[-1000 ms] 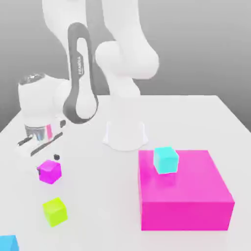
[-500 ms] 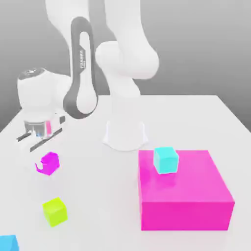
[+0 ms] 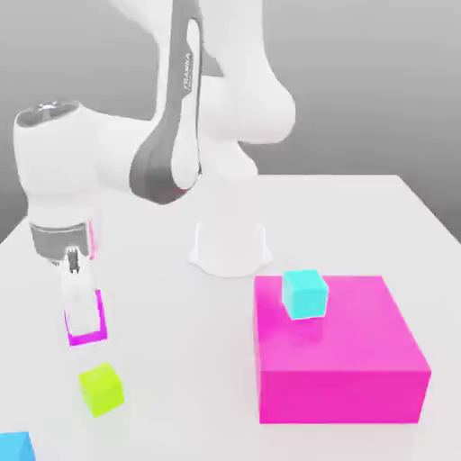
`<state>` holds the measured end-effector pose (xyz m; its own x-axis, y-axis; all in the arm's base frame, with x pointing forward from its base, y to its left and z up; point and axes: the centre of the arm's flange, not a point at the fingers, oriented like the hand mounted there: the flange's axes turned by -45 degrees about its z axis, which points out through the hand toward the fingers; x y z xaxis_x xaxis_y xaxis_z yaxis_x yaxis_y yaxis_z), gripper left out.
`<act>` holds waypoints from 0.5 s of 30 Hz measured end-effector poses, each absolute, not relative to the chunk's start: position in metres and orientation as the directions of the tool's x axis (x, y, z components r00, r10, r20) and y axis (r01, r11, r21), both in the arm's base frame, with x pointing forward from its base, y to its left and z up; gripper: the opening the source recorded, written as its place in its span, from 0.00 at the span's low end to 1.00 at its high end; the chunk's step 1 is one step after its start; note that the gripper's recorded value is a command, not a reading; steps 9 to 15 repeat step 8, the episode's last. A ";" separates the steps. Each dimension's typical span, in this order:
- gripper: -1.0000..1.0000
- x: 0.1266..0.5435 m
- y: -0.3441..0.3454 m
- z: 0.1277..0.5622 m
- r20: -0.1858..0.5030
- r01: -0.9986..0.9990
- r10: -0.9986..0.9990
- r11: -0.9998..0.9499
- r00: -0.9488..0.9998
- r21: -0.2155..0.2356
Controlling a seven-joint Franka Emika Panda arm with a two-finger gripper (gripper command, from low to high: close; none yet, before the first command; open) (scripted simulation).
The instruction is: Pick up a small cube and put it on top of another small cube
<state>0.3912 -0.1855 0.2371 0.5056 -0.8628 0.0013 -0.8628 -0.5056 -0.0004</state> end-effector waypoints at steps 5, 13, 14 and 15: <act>1.00 0.394 -0.188 0.186 0.001 -0.853 -0.853 -0.522 0.522 -0.001; 1.00 0.394 -0.188 0.186 0.001 -0.853 -0.853 -0.522 0.522 -0.001; 1.00 0.394 -0.188 0.186 0.001 -0.853 -0.853 -0.522 0.522 -0.001; 1.00 0.394 -0.188 0.186 0.001 -0.853 -0.853 -0.522 0.522 -0.001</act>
